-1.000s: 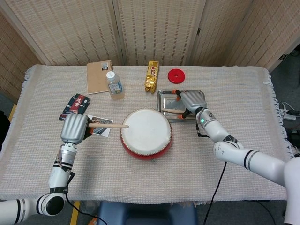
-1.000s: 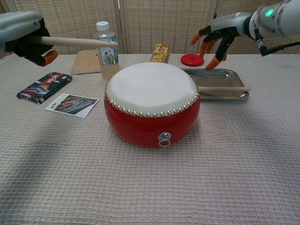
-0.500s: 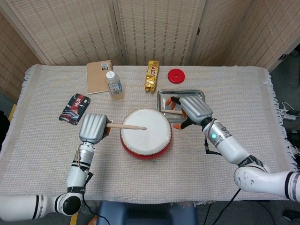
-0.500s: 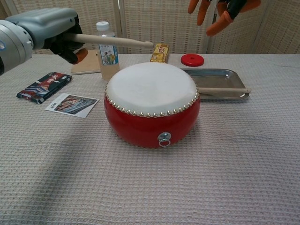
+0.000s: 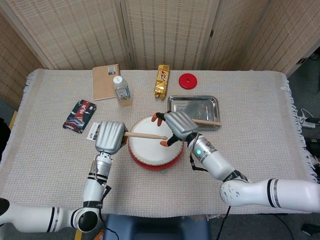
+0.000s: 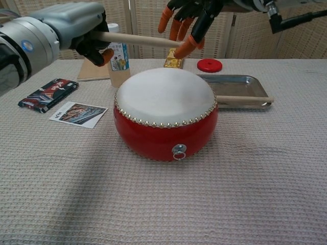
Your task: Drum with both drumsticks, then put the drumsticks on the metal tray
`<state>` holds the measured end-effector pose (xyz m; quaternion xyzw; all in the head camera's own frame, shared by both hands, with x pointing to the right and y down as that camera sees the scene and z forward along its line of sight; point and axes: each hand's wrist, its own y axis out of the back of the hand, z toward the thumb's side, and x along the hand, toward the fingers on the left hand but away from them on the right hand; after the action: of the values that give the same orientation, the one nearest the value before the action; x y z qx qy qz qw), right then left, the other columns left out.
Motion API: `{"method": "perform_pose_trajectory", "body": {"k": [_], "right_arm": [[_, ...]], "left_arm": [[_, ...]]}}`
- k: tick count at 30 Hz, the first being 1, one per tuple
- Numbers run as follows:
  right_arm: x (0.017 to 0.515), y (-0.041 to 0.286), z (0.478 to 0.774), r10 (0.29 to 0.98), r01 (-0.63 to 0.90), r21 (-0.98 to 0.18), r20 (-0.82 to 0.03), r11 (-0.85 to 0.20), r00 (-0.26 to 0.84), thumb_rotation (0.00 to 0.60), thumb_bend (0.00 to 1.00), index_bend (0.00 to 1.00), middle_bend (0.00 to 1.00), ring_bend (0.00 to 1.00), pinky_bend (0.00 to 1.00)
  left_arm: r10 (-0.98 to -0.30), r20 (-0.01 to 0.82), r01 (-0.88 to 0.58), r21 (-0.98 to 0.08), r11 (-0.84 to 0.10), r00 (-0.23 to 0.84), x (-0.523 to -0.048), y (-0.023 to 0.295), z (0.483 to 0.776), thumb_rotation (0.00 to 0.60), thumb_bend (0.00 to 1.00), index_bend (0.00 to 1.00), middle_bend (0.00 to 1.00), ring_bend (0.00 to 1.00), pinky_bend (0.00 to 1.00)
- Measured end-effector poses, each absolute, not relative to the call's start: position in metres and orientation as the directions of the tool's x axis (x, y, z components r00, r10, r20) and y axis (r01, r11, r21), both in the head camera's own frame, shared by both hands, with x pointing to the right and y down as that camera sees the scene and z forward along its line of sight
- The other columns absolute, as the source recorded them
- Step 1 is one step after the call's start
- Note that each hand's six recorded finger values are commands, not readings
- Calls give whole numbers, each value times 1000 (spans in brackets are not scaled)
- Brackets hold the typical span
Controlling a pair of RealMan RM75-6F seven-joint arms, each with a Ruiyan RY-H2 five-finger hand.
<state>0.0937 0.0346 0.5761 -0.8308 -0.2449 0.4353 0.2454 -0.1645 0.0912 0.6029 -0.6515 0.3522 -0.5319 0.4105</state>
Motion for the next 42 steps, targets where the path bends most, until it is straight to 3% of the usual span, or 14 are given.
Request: {"method": "perform_pose_trajectory", "body": {"k": [5,10,30,42], "right_arm": [[78,35,580,621,192,-622,-604,-759,499,600,94,356,371,263,483],[63,37,586,618,188,-621,-608,-761,498,600,131,466,438,305,483],[30,38,590,639,195,-640,-591,-743,492,600,239,593,594,415,484],[26,40,590,644,175,-656,-590,-734,487,600,371,711,721,532,501]], "left_arm": [[-898,401,-17,-912,-410,184,-158,91,603,600,524,1000,1000,1000,1000],[-898,400,-3,-913,-407,182,-154,92,604,600,523,1000,1000,1000,1000],[-908,365,59,-931,-361,204,-146,98,606,600,524,1000,1000,1000,1000],[-909,359,102,-933,-345,211,-149,100,610,600,521,1000,1000,1000,1000]]}}
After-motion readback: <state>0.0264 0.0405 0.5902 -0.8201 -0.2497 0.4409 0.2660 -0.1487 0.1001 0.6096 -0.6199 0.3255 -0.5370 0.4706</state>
